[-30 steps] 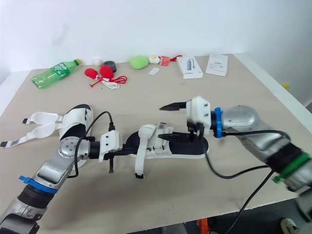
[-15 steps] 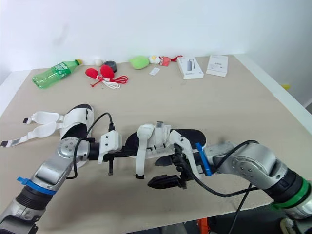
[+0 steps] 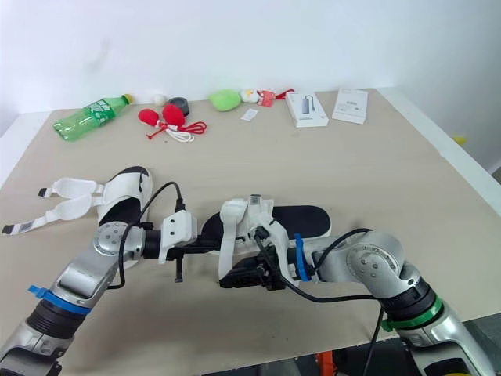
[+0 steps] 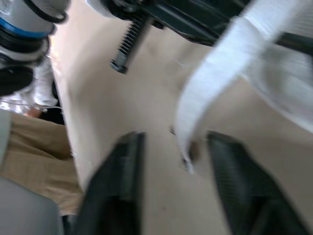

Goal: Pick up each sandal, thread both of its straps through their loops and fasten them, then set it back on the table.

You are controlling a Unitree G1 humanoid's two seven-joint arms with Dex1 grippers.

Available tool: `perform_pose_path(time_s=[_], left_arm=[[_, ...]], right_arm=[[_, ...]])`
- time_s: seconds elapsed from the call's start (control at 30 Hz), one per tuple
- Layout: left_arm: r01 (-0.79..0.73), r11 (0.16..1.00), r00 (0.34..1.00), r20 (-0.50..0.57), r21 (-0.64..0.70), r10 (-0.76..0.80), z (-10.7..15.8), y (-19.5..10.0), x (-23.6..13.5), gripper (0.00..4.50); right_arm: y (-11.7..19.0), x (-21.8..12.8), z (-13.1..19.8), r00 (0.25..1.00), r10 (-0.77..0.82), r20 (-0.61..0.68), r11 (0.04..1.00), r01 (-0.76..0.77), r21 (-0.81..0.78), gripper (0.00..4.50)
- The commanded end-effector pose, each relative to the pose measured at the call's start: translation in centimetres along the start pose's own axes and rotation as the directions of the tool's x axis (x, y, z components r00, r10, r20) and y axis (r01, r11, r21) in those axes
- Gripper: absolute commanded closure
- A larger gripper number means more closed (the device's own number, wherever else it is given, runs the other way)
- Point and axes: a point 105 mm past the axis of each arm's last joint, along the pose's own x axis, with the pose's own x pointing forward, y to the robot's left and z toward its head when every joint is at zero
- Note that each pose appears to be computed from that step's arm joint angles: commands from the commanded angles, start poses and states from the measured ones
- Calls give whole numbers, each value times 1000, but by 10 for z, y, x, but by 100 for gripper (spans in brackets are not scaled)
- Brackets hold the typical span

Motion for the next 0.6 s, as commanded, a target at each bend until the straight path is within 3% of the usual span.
perform_pose_path(time_s=[0.03,0.07,0.37,0.6], left_arm=[[11,1000,1000,4,10,-11,2,-2,4,450],[10,1000,1000,4,11,-10,2,-2,4,450],[2,1000,1000,0,15,-2,2,1,3,450],[2,1000,1000,-6,23,-1,1,3,2,450]], right_arm=[[-1,0,5,1000,-14,19,1000,14,7,409],[-2,1,5,1000,-17,21,1000,17,15,442],[-4,-1,13,999,-5,51,998,2,70,442],[9,-36,65,994,64,92,998,-63,-12,442]])
